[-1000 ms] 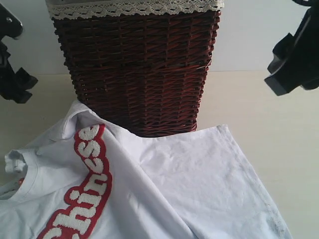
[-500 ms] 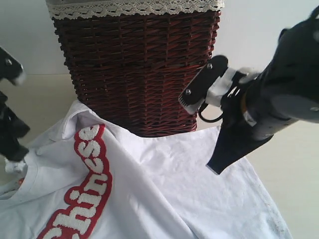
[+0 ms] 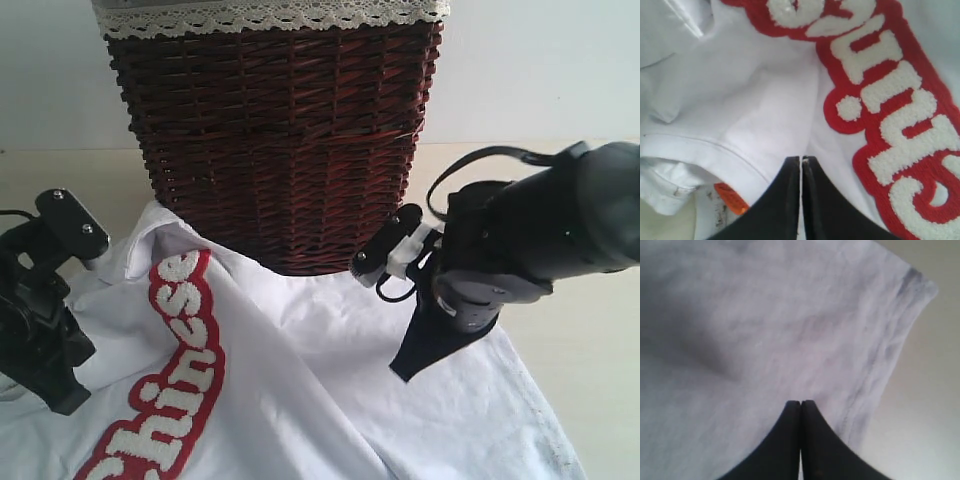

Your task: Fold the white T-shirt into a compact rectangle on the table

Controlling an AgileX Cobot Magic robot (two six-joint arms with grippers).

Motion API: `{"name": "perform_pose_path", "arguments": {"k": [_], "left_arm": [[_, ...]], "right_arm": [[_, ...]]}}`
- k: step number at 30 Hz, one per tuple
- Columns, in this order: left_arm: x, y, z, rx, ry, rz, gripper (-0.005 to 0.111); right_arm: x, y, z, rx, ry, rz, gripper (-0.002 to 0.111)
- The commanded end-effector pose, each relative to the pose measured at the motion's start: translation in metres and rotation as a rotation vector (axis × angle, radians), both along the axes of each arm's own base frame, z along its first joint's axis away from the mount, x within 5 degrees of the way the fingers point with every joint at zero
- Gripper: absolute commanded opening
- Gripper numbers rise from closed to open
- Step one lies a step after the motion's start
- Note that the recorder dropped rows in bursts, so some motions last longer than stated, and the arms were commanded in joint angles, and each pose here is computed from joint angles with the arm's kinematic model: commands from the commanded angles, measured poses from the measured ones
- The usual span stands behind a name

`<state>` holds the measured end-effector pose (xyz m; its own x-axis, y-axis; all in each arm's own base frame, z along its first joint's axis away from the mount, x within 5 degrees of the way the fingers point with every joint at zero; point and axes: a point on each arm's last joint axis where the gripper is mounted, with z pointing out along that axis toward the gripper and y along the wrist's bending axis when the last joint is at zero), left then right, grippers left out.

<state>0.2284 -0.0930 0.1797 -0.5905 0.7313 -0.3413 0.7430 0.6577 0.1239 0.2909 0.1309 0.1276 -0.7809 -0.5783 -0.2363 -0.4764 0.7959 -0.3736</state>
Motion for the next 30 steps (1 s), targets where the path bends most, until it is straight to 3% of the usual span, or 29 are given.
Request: {"name": "perform_pose_path", "arguments": {"k": [1,6,12,20,24,30], "left_arm": [[0.003,-0.003,-0.014,0.007,0.039,-0.001,0.004],[0.006,-0.004,-0.023,0.016,0.054,0.0,0.004],[0.007,-0.005,-0.032,0.018,0.088,0.01,0.004],[-0.006,-0.005,-0.054,0.057,0.311,-0.017,0.004],[0.001,-0.005,-0.049,0.066,0.233,-0.039,0.004],[0.014,-0.008,-0.024,0.022,0.087,-0.029,0.004]], "right_arm": [[0.007,-0.008,-0.026,-0.029,0.009,-0.066,0.0],[0.013,-0.03,-0.049,-0.054,0.064,-0.148,0.0],[0.029,-0.07,-0.047,-0.12,0.023,-0.333,0.0],[0.042,-0.107,-0.04,-0.142,0.0,-0.464,0.0],[0.048,-0.105,-0.021,-0.099,-0.058,-0.492,0.0],[0.046,-0.094,0.028,0.089,-0.155,-0.48,0.0]]}}
